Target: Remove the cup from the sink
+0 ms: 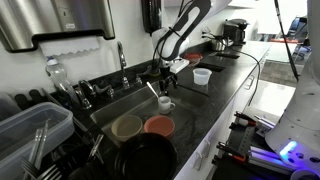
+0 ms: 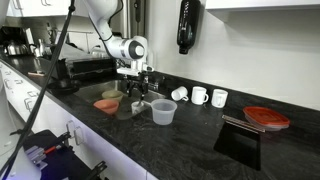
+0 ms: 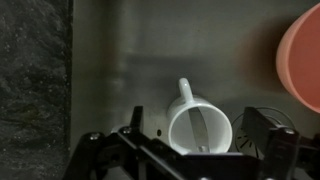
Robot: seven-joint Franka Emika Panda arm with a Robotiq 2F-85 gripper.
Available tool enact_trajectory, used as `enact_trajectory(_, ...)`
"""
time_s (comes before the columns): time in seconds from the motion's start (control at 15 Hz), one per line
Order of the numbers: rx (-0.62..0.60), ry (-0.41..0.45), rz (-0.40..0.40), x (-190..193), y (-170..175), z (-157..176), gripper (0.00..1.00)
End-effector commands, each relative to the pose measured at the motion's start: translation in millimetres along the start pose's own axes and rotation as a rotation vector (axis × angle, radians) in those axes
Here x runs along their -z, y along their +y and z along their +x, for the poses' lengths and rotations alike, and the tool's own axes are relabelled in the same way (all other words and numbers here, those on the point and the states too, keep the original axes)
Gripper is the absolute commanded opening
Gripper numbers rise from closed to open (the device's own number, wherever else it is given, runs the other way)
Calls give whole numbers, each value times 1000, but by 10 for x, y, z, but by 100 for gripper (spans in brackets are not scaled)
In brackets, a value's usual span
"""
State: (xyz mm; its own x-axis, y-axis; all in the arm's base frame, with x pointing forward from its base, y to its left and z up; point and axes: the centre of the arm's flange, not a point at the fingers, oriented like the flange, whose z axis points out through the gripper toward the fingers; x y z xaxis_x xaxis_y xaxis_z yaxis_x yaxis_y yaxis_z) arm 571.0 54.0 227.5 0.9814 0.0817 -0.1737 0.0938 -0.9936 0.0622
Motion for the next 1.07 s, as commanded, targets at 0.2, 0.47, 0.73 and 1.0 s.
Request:
enact_trajectory(0.2, 8, -6, 16, -539, -8, 149, 100)
enact_trajectory(0.47, 21, -25, 23, -754, -14, 220, 100)
enact_trajectory(0.73, 53, -36, 26, -839, -71, 274, 100)
enact_trajectory(1.0, 69, -50, 29, -920, -115, 265, 100)
